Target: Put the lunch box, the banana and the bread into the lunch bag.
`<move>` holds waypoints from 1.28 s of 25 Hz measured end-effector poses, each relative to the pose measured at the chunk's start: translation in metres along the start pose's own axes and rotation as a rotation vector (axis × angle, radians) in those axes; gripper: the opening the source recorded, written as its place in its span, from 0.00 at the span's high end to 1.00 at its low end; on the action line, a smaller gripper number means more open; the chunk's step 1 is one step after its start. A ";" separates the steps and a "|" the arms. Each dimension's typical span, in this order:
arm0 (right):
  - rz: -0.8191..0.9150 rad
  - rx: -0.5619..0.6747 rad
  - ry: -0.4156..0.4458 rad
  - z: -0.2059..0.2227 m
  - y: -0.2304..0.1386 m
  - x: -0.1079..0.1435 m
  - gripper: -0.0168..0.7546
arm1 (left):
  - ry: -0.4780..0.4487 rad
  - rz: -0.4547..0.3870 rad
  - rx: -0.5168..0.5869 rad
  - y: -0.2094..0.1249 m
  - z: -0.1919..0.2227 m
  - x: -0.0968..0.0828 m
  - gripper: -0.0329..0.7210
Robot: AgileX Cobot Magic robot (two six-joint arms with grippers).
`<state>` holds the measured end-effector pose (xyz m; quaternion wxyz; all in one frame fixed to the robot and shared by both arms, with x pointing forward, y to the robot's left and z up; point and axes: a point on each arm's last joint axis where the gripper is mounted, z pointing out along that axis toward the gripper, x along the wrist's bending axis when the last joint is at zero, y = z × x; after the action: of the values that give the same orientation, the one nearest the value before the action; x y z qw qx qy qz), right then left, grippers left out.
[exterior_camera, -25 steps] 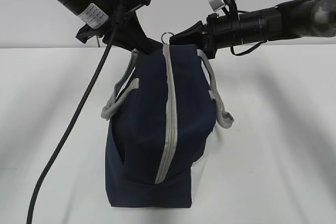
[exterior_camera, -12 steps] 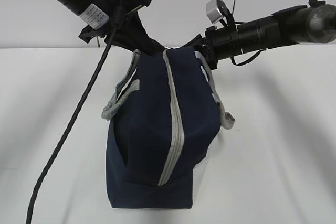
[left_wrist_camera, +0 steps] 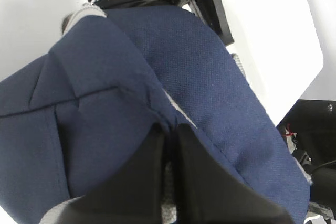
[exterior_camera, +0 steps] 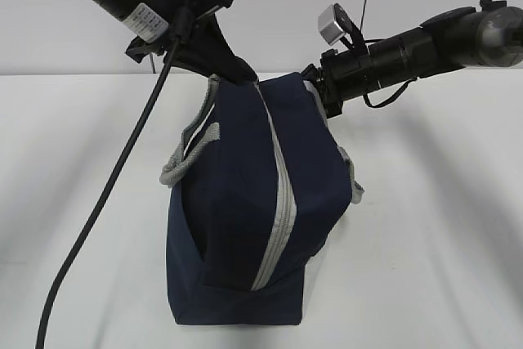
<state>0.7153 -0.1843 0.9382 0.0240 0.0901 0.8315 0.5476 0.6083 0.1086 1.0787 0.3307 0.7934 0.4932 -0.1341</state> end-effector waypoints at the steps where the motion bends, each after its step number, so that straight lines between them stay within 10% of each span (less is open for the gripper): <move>1: 0.007 0.000 0.000 0.000 0.000 0.000 0.98 | 0.000 0.001 0.000 0.000 0.000 0.000 0.93; 12: 0.051 -0.025 -0.001 0.000 0.002 0.000 0.97 | -0.002 0.002 0.000 0.000 0.000 -0.001 0.93; 21: 0.123 -0.054 -0.030 0.000 0.001 -0.004 0.48 | -0.014 0.007 -0.017 0.000 -0.006 -0.006 0.59; 32: 0.345 -0.113 -0.150 -0.060 0.006 -0.023 0.43 | 0.042 0.048 -0.091 0.001 -0.034 -0.010 0.47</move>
<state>0.7303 -0.2408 0.9663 -0.0032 0.2705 0.7675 0.5812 0.6003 0.1232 1.1098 0.3593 0.7916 0.4866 -0.0869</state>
